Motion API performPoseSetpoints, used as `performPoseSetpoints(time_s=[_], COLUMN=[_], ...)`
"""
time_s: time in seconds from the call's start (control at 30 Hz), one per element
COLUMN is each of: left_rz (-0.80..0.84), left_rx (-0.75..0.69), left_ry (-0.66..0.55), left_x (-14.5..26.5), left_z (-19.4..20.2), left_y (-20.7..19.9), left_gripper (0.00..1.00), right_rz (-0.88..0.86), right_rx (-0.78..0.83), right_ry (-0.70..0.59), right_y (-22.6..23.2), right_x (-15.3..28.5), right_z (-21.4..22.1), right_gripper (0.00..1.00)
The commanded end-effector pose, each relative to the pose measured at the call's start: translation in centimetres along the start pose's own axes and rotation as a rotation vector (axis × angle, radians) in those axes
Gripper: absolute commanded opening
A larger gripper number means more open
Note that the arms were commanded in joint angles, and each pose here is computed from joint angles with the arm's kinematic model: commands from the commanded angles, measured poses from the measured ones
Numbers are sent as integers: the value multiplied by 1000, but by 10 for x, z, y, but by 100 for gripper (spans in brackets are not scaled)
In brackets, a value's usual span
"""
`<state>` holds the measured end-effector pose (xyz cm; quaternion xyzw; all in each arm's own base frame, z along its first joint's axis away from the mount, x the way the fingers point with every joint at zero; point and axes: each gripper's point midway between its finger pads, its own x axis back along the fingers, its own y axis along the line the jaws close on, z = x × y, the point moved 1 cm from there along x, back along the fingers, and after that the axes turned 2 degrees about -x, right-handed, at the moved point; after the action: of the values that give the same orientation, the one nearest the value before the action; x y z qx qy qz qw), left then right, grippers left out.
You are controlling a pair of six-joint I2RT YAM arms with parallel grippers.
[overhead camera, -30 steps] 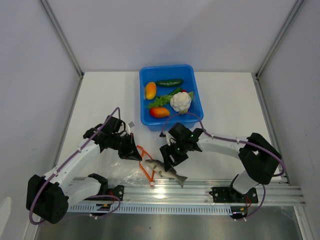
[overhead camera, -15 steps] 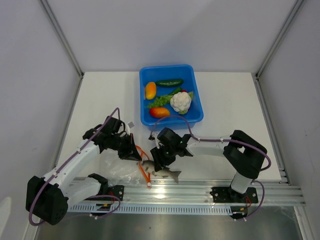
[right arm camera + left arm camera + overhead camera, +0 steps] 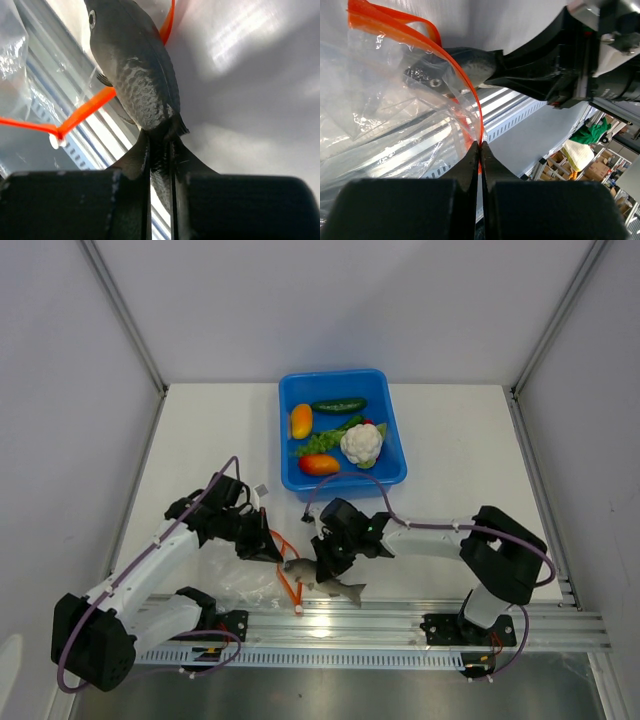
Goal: Place the food in the zip-top bag and seal the zipper
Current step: Pick up the fake fish from the center of the board, then place the fake fish in the zipper food storage bag.
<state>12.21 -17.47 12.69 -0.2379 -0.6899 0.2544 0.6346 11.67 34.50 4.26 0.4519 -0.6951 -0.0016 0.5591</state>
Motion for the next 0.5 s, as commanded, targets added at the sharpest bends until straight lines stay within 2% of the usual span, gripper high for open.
performPoseSetpoints(time_s=[0.0,0.03,0.17,0.23,0.47], left_rz=[19,24,36,43,110], left_rx=[-64,-71,-80,-82,-73], left_ry=[-32,-37,-48,-56,-96], left_x=[7,8,12,13,21], left_z=[-3,-4,-6,-8,-14], left_y=[-7,-9,-14,-17,-36], left_gripper=[0,0,0,0,1], right_rz=[36,-42,-113,-147,-238], right_rx=[26,17,-21,5,-23], right_ry=[1,-4,74,101,169], right_y=[-6,7,24,37,66], right_x=[24,35,56,58,59], right_z=[5,-2,-16,-35,-57], right_gripper=[0,0,0,0,0])
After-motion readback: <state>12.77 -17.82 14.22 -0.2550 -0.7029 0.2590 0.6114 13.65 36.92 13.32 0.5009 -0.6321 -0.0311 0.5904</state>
